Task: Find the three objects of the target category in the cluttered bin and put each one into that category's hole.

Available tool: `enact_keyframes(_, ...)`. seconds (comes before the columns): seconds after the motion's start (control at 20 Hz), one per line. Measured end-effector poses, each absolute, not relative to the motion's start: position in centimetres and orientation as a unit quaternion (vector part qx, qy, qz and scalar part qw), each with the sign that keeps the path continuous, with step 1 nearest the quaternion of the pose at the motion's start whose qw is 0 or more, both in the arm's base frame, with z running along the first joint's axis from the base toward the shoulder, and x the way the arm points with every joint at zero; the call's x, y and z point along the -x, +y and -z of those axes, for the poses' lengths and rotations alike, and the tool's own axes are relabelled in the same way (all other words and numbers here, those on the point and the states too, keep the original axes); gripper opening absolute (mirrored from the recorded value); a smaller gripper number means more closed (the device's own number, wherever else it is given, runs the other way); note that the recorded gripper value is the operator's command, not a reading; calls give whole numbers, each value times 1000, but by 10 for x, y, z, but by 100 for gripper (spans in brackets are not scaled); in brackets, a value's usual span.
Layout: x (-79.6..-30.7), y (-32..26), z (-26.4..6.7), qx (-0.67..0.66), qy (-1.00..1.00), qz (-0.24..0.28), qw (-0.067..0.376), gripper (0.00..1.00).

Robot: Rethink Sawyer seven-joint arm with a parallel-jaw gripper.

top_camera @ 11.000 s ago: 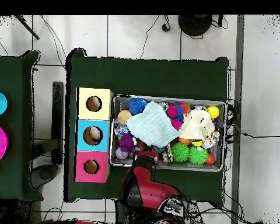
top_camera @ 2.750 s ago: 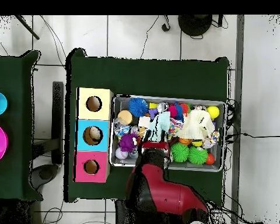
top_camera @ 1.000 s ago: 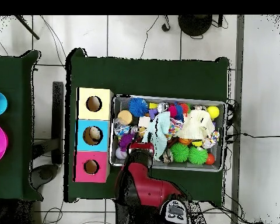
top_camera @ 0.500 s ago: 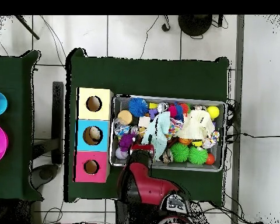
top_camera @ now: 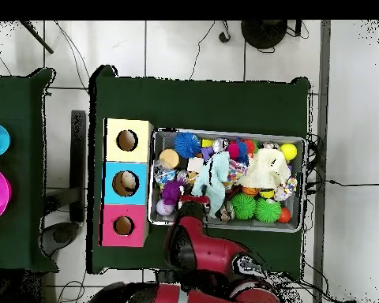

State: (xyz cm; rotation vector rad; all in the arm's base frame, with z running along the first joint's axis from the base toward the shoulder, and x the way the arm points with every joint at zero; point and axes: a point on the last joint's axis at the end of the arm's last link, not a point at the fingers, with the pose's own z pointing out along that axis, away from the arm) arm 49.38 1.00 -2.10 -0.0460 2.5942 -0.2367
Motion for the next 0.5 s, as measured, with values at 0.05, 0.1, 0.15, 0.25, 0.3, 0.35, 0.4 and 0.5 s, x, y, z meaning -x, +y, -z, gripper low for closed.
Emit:
enact_keyframes(0.05, -494, 10, 23, 13, 963, 82, 256, 100)
enact_keyframes(0.1, -495, 11, 26, 8, 966, 76, 247, 100)
enact_keyframes(0.15, -496, 10, 29, 2, 970, 67, 235, 100)
enact_keyframes(0.25, -503, 7, 27, -9, 972, 58, 226, 100)
enact_keyframes(0.3, -512, 2, 25, -19, 974, 49, 219, 100)
enact_keyframes(0.35, -517, 0, 25, -25, 976, 42, 213, 100)
enact_keyframes(0.4, -519, -1, 24, -27, 977, 39, 209, 100)
enact_keyframes(0.5, -523, -2, 23, -30, 978, 34, 203, 100)
